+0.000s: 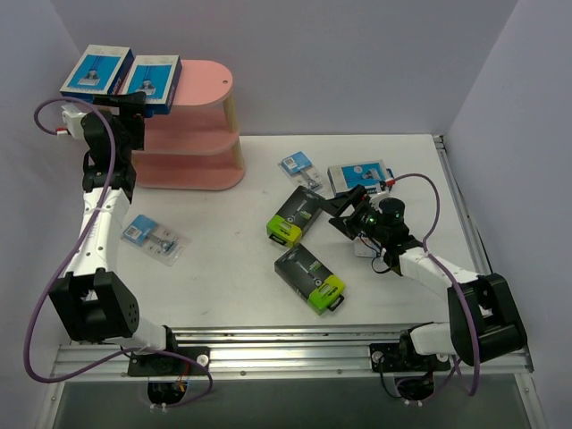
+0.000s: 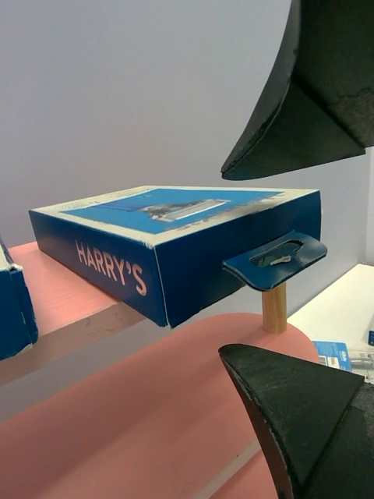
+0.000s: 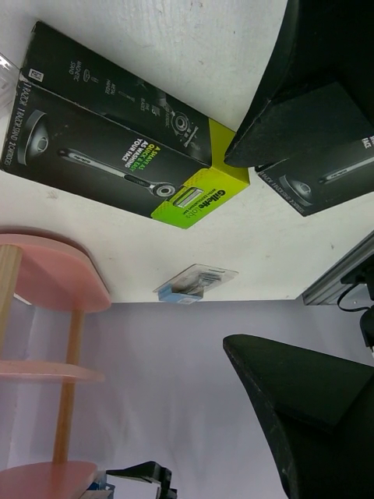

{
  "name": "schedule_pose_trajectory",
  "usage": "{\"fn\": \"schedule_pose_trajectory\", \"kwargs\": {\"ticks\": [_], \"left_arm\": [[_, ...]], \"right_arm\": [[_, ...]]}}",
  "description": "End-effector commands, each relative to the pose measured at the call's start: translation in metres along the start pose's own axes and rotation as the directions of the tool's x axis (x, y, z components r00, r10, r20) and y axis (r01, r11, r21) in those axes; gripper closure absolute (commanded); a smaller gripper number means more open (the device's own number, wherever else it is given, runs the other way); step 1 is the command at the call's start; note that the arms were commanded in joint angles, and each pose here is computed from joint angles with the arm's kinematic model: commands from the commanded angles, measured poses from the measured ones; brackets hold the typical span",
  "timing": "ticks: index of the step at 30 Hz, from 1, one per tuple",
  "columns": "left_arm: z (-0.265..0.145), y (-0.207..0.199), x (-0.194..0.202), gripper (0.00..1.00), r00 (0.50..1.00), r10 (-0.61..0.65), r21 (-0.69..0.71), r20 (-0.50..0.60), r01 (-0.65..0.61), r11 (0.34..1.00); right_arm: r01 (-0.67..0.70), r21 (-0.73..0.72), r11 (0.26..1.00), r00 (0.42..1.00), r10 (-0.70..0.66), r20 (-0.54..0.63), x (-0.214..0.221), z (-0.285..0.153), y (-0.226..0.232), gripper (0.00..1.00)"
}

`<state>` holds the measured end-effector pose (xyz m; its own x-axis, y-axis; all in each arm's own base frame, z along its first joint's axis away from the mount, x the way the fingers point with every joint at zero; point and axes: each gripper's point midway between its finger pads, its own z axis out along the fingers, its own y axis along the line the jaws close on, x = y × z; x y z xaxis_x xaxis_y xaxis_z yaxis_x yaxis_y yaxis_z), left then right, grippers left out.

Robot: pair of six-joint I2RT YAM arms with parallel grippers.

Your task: Place and organize the shaving razors onto the shelf

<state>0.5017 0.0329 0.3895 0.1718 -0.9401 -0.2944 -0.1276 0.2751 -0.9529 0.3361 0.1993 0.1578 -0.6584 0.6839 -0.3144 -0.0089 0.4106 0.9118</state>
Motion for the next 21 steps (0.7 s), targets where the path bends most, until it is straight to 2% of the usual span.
{"fn": "schedule_pose_trajectory", "kwargs": {"ticks": [1,8,12,18,21], "left_arm": [[-0.025,-0.043,-0.018,0.06,0.998,0.041,0.117,0.048,-0.046,0.992],[-0.036,-0.069,-0.024,0.06,0.988,0.145,0.164,0.055,-0.153,0.975],[-0.046,-0.066,-0.021,0.06,0.979,0.201,0.125,0.019,-0.202,0.971],[-0.080,-0.061,-0.031,0.06,0.965,0.258,0.083,0.039,-0.260,0.962],[-0.091,-0.049,-0.028,0.06,0.957,0.290,0.050,0.015,-0.290,0.956]], "right_arm": [[0.018,-0.042,0.999,1.000,-0.018,-0.005,0.000,-0.002,0.005,0.16],[0.002,-0.035,0.999,1.000,-0.003,-0.017,0.005,-0.005,0.002,0.17],[0.005,-0.033,0.999,1.000,-0.006,-0.013,0.004,-0.008,0.004,0.17],[0.026,-0.019,0.999,1.000,-0.026,-0.015,0.003,-0.011,0.007,0.16],[0.030,-0.011,0.999,0.999,-0.030,-0.015,0.003,-0.013,0.006,0.16]]}}
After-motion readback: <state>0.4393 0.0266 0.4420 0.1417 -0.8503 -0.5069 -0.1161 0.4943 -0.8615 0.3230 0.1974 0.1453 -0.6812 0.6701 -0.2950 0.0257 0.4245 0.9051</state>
